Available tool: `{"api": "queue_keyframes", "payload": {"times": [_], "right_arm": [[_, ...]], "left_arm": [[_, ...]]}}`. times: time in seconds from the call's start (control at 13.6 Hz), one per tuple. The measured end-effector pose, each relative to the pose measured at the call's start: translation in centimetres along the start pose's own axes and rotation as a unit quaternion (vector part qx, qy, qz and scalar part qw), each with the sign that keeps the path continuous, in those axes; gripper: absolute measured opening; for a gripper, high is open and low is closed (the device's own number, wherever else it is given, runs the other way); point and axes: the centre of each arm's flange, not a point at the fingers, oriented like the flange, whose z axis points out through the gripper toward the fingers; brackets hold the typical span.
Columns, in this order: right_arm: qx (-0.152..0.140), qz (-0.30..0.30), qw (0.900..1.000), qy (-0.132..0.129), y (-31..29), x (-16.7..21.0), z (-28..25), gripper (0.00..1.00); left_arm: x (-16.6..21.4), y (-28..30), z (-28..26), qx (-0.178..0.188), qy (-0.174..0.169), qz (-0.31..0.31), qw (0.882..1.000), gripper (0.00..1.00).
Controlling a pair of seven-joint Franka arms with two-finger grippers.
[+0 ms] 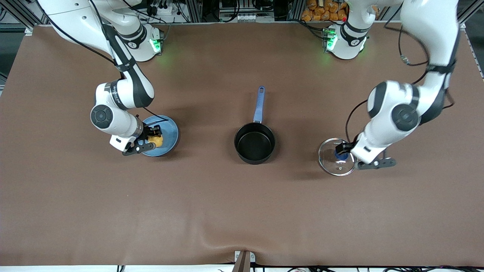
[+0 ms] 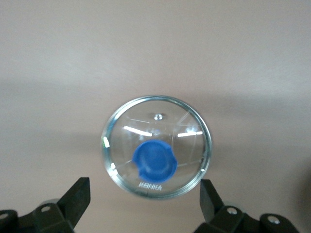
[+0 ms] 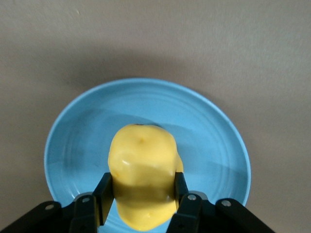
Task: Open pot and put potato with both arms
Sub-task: 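Set the lid down and raise the left gripper while the right gripper grasps the potato, then carry the yellow potato with the right gripper over the saucepan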
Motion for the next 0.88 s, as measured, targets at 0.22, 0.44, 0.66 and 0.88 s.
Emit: {"api": "queue_keyframes", "payload": {"times": [0.22, 0.44, 0.66, 0.88], "right_arm": [[0.006, 0.018, 1.000, -0.009, -1.8, 2.8, -5.1, 0.55], [0.029, 0.053, 0.998, 0.009, -5.9, 5.7, -11.8, 0.55], [0.080, 0.098, 0.992, 0.026, -13.2, 8.0, -14.9, 0.55], [0.092, 0.147, 0.984, 0.030, -21.8, 10.3, -14.3, 0.55]], "left_arm": [[-2.0, -1.2, -9.0, -0.003, 0.024, -0.007, 1.000, 1.00], [-4.1, -2.3, -16.3, -0.008, 0.014, 0.002, 1.000, 1.00], [-4.6, -4.0, -22.6, -0.026, 0.000, 0.005, 1.000, 1.00], [-4.8, -4.8, -25.6, -0.026, -0.005, 0.003, 1.000, 1.00]]}}
